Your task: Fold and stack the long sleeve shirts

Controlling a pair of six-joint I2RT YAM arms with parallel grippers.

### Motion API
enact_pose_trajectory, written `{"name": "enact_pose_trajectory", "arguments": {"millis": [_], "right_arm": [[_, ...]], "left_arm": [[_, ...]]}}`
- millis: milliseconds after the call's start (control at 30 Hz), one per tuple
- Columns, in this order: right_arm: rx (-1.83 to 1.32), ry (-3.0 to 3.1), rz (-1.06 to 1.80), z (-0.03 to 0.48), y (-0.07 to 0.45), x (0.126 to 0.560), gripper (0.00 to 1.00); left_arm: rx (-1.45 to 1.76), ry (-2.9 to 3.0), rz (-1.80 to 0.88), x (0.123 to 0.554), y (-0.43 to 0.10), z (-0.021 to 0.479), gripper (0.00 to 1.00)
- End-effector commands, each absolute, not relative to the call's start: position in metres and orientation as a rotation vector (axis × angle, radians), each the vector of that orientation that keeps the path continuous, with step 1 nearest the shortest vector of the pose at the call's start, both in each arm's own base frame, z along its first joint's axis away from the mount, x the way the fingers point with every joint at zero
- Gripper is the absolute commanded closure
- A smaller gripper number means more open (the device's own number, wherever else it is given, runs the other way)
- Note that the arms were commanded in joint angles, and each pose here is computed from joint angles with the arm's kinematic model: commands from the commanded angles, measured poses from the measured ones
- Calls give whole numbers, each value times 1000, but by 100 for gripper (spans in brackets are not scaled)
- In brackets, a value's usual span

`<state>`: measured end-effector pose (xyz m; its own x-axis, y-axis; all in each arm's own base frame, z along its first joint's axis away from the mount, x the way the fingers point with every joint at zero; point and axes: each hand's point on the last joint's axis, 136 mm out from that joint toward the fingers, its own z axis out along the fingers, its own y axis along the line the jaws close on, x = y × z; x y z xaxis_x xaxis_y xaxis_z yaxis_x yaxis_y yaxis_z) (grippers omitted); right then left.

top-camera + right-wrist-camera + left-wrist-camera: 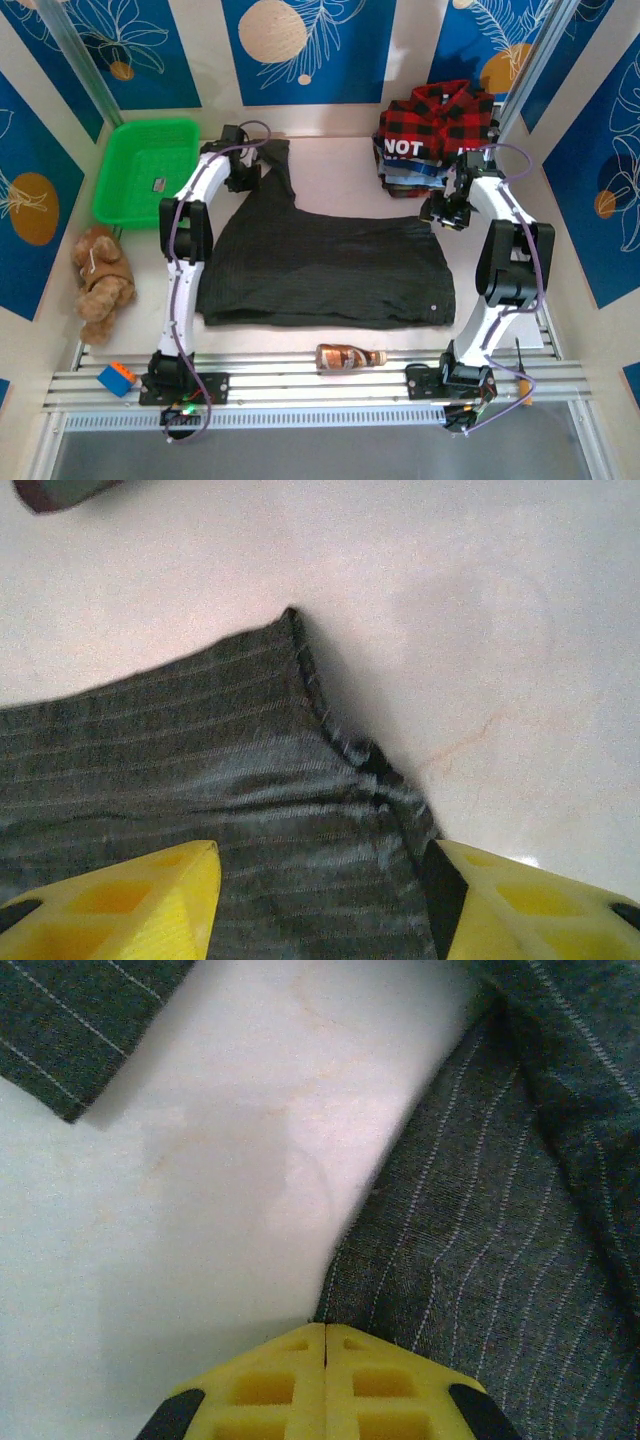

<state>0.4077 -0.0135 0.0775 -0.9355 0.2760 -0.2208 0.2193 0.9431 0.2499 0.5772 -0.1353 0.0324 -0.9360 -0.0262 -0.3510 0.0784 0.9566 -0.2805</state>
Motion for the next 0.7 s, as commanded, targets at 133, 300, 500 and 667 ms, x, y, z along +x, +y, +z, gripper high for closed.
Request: {"name": "enact_pose_trajectory", "arguments": {"millis": [133,300,500,667], "right_arm": [[276,2820,417,70,7,434,44],[284,2846,381,58,7,448,45],[265,2882,340,46,9,457,47],[257,2892,307,40,9,462,51]], "left_arm": [[72,2732,-488,566,-150,61,100],[69,2711,-485,568,-149,69,100],[64,2680,-460,572,-144,79,100],[82,2634,-450,575,-141,95,100]]}}
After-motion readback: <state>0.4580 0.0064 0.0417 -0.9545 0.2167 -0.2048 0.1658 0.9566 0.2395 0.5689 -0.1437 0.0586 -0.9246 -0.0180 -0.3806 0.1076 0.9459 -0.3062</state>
